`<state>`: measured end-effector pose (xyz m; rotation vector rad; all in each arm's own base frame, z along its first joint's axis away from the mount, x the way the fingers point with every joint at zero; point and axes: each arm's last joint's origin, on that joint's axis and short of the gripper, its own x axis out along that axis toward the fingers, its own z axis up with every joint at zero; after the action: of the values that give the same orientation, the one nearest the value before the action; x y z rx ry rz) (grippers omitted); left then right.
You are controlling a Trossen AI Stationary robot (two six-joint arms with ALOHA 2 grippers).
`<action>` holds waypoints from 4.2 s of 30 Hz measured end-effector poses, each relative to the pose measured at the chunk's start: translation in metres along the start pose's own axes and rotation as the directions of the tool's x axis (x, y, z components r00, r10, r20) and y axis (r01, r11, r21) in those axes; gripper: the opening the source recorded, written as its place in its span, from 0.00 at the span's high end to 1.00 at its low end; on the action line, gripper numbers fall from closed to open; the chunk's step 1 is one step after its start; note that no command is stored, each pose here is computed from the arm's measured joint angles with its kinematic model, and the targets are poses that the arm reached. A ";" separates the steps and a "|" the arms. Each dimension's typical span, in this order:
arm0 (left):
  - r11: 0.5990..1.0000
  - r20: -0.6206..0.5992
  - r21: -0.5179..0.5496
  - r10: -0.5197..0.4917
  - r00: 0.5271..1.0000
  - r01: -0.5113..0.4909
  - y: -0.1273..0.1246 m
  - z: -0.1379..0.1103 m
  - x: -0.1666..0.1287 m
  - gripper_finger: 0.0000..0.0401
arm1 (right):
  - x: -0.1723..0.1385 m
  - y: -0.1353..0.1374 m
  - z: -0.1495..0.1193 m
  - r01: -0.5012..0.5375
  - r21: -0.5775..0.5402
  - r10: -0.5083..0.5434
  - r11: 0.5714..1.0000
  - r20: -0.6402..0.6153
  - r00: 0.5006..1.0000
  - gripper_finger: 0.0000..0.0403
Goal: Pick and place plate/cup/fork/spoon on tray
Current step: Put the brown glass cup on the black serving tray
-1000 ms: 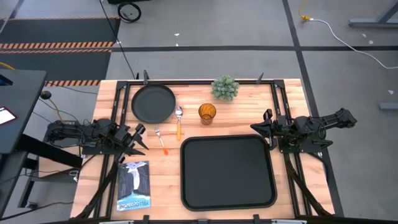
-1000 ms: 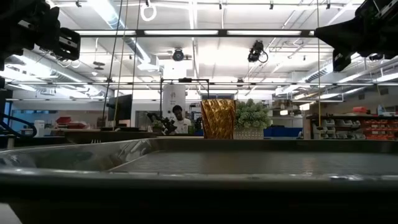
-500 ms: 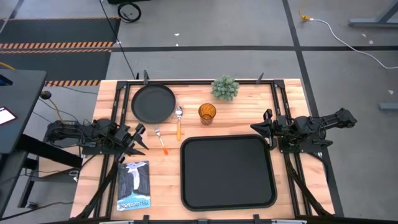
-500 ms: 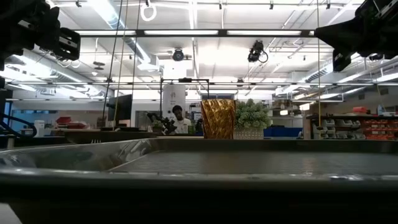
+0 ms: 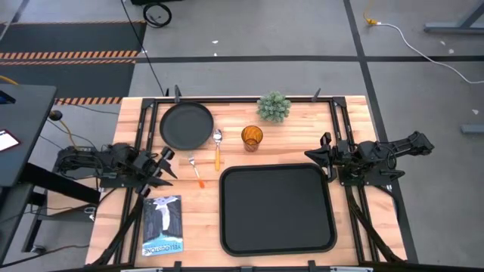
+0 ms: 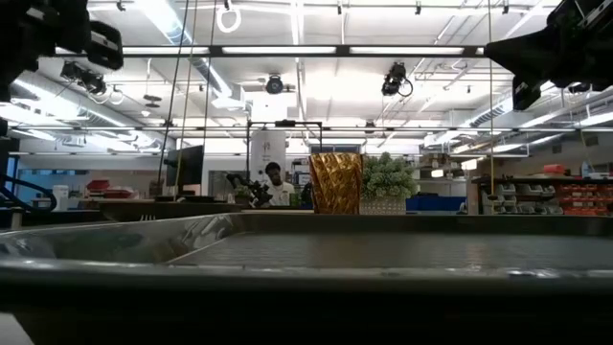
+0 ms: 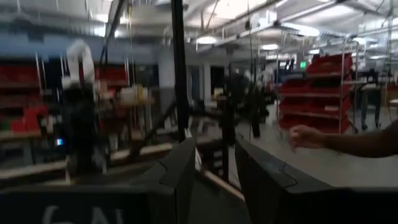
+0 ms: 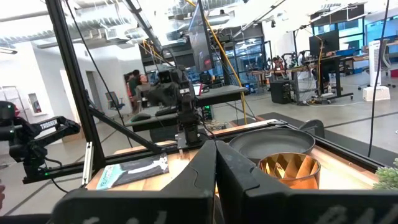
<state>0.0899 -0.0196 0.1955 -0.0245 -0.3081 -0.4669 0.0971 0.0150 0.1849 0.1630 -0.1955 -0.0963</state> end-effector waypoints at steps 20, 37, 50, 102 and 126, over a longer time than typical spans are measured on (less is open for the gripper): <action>0.999 0.092 0.036 -0.007 0.996 0.003 -0.001 0.009 0.000 0.69 | 0.000 0.000 0.004 0.011 -0.174 -0.004 0.985 0.041 0.999 0.97; 0.984 0.099 0.159 0.068 0.993 -0.083 0.001 0.009 0.000 0.69 | 0.000 0.001 0.009 0.000 -0.070 0.007 0.998 0.090 0.996 0.97; 0.959 0.123 0.022 0.277 0.953 -0.281 0.008 0.011 -0.001 0.69 | -0.001 0.001 0.015 -0.006 0.073 -0.005 0.997 0.143 0.990 0.97; 0.468 -0.126 0.201 0.883 0.451 -0.861 0.133 -0.027 0.105 0.69 | 0.005 -0.007 0.009 0.331 -0.049 -0.324 0.943 0.103 0.940 0.97; 0.447 -0.677 0.155 0.697 0.234 -0.881 0.235 -0.026 0.192 0.69 | 0.022 -0.013 0.018 0.425 -0.227 -0.439 0.876 -0.014 0.898 0.97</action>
<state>0.3651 0.1038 0.2394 -0.2707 0.5273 0.5909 0.1137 -0.0034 0.2045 -0.0140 -0.0778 -0.5587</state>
